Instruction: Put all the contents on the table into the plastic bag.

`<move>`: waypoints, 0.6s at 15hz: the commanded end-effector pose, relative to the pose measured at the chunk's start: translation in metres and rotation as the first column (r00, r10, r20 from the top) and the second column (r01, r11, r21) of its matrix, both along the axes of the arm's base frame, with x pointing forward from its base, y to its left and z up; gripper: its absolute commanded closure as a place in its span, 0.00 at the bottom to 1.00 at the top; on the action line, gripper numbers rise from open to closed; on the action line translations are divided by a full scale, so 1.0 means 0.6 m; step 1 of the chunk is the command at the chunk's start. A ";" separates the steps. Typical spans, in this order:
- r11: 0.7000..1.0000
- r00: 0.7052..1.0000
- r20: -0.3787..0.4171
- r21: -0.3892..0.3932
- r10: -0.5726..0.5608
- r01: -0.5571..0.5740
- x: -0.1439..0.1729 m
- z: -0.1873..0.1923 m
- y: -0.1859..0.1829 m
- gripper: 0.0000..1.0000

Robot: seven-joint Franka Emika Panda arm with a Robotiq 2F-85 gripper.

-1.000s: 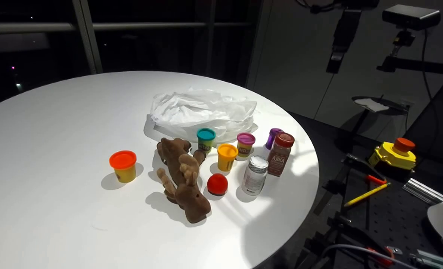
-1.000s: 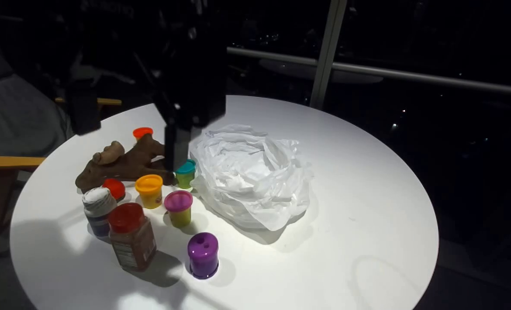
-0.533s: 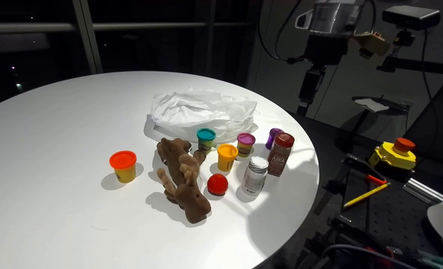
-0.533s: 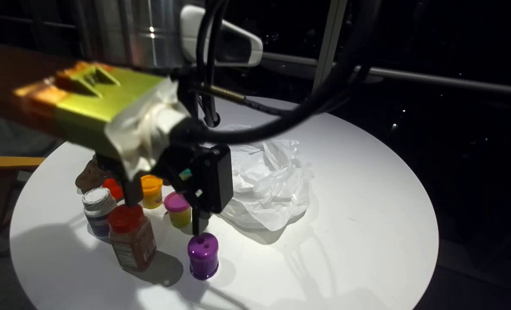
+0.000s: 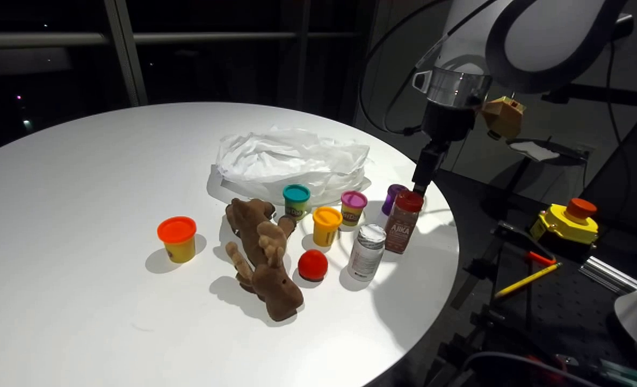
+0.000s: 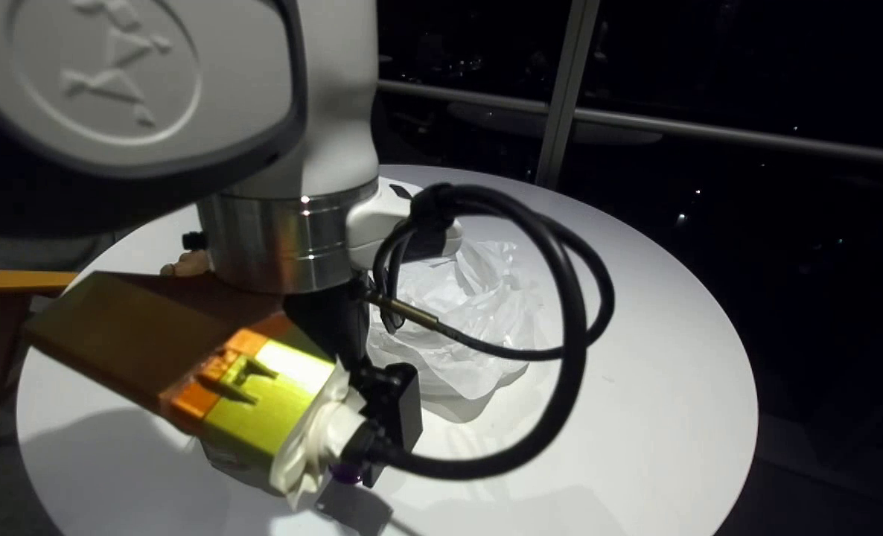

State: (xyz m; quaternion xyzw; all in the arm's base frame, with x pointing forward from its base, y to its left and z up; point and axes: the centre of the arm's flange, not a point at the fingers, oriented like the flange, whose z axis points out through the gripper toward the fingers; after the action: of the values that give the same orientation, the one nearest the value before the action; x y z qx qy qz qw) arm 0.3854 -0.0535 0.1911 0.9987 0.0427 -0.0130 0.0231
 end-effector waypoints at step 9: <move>0.996 0.991 0.118 0.071 -0.057 0.049 0.062 -0.051 -0.013 0.09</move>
State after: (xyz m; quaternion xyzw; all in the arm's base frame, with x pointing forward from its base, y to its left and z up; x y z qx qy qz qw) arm 0.4058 -0.0567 0.1657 0.9993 0.0127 0.0342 0.0056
